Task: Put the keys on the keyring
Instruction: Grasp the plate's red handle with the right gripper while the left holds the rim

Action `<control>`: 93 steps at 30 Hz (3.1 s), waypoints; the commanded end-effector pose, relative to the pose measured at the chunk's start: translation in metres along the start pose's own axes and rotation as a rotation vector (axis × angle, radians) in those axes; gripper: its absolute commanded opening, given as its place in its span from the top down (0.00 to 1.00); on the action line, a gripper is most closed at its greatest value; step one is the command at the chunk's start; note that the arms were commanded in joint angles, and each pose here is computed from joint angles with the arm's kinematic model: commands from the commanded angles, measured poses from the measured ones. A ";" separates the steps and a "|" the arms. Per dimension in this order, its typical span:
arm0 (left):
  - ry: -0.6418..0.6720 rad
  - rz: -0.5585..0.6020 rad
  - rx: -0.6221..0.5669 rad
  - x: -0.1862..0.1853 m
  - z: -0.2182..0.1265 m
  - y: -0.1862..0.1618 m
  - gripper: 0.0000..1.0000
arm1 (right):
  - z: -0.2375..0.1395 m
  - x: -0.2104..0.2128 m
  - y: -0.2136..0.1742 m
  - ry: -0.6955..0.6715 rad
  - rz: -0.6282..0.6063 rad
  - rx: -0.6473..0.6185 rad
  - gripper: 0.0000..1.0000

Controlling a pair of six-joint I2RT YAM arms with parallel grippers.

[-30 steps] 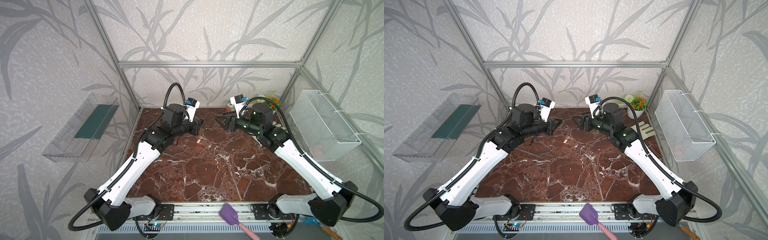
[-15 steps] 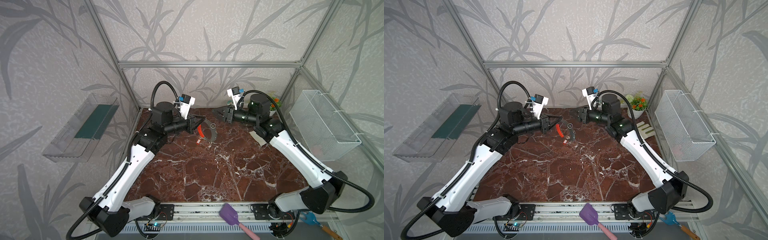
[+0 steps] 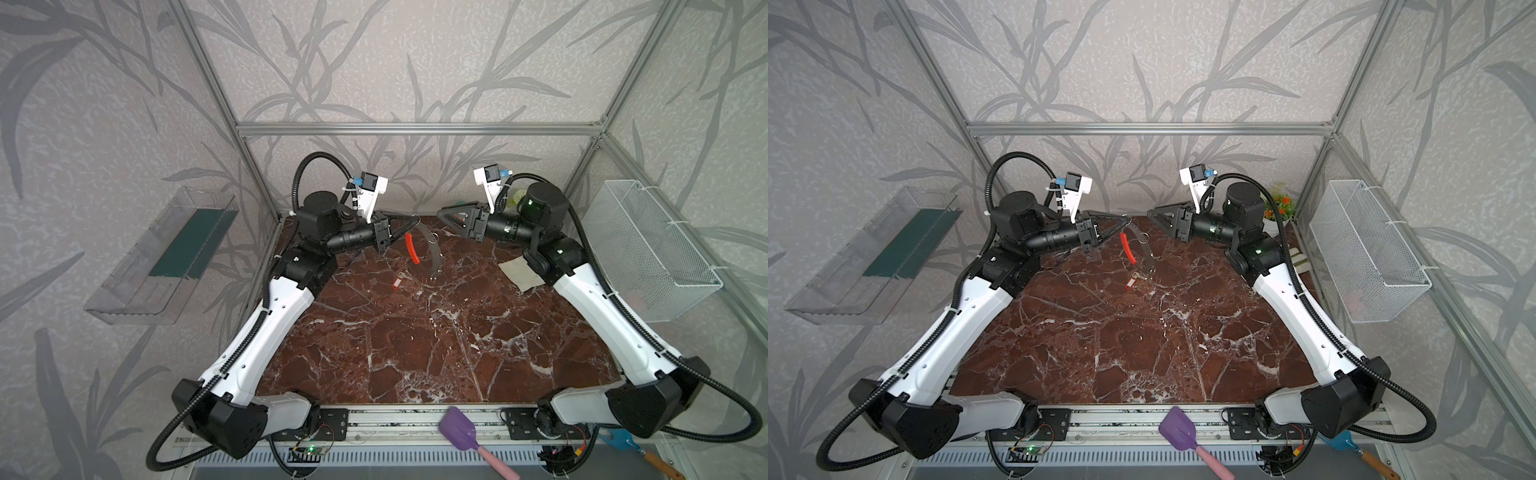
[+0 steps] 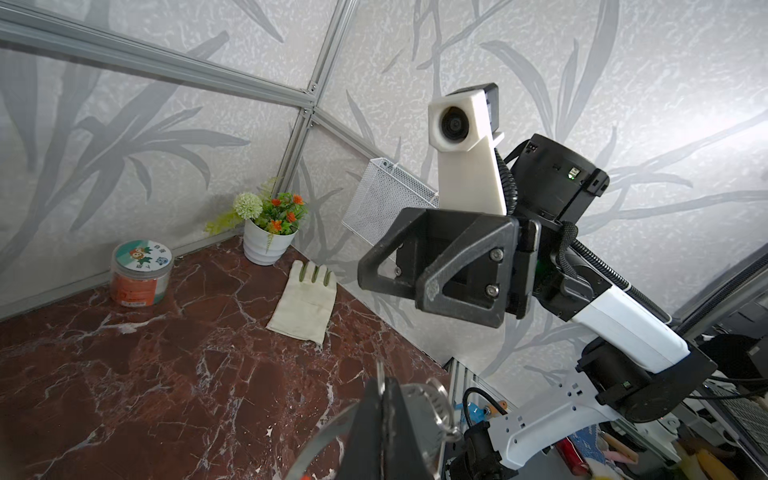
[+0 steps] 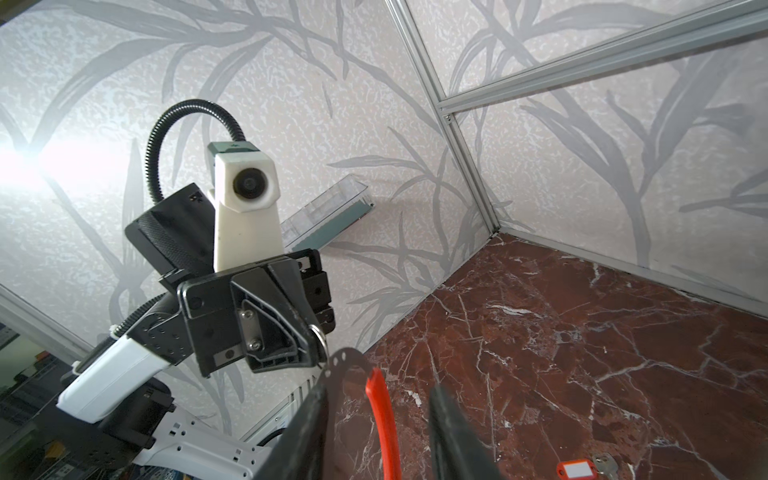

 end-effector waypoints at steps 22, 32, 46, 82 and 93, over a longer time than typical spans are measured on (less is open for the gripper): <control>-0.139 0.026 -0.078 -0.024 -0.007 0.027 1.00 | 0.020 0.025 -0.012 0.200 0.031 0.058 0.79; -0.093 0.044 -0.092 -0.023 -0.010 0.029 1.00 | 0.018 0.021 -0.015 0.153 -0.010 0.054 0.71; -0.027 0.057 -0.079 -0.019 -0.011 0.031 1.00 | 0.014 0.032 -0.028 -0.076 -0.220 0.030 0.62; 0.037 0.081 -0.055 -0.011 -0.009 0.027 1.00 | 0.021 0.048 -0.027 -0.174 -0.360 0.004 1.00; 0.166 0.137 -0.029 -0.004 -0.007 0.020 1.00 | 0.030 0.059 -0.030 -0.141 -0.336 0.050 1.00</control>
Point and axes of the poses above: each gripper's point midway between its finger pads, its own z axis out along the fingers, its own x axis along the line the jaws close on, y = z × x, the point moved 7 cm from there along -z, back along the fingers, and after that the axes turned 14 degrees about z, right-handed, at the moved point
